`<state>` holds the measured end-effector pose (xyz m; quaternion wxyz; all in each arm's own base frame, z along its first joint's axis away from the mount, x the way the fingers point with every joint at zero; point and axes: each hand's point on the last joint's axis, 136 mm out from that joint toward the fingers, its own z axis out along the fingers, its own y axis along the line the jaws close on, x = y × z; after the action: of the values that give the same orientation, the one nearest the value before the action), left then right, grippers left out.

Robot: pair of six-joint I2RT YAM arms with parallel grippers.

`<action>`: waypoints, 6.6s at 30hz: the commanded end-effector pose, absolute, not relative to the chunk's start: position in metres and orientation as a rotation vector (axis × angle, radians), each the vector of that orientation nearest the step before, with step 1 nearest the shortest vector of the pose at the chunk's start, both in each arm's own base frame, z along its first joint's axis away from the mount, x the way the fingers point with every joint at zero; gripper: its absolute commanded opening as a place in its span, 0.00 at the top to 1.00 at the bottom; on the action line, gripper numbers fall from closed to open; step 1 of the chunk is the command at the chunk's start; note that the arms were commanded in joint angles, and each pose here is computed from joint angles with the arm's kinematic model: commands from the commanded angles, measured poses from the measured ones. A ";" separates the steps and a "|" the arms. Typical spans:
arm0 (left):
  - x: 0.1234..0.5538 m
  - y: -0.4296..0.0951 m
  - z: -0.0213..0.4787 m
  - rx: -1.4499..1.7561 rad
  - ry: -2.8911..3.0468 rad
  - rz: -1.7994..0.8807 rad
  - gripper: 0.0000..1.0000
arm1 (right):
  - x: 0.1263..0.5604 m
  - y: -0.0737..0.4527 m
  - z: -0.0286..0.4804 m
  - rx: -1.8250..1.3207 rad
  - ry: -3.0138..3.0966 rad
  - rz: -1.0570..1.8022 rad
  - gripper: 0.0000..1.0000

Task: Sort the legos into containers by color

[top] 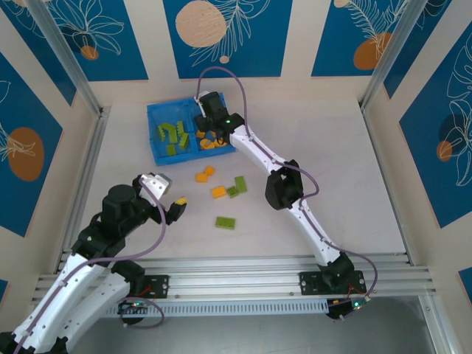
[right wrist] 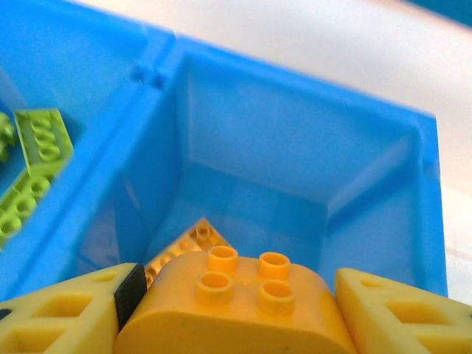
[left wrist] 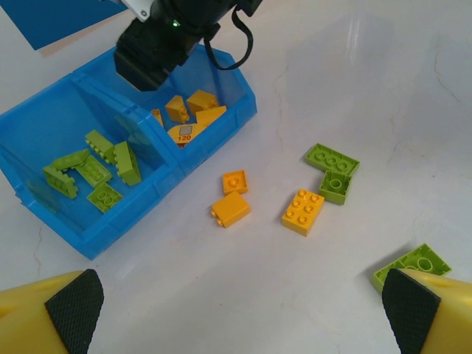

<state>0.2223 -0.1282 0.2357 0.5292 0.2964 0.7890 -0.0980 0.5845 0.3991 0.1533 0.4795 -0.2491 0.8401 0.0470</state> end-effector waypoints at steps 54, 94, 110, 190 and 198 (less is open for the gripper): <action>0.202 -0.285 0.039 0.501 2.904 -0.250 0.00 | 0.241 0.147 0.255 0.036 2.514 0.738 0.01; 0.499 -0.100 0.208 -0.218 2.425 -0.270 0.46 | 0.233 0.170 0.251 0.008 2.575 0.946 0.04; 0.559 -0.088 0.160 -0.440 2.515 -0.320 0.19 | 0.224 0.168 0.258 0.040 2.550 0.974 0.04; 0.184 -0.177 0.222 1.031 1.797 -0.536 0.00 | 0.460 0.379 0.220 -0.499 2.299 0.303 0.47; 0.184 -0.176 0.220 1.009 1.827 -0.557 0.00 | 0.545 0.395 0.207 -0.501 2.159 0.305 0.45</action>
<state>0.1822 -0.1746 0.2195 0.4692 0.4223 0.7430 -0.2224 0.5249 0.4002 0.2014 0.4122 -0.1913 0.8816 0.1279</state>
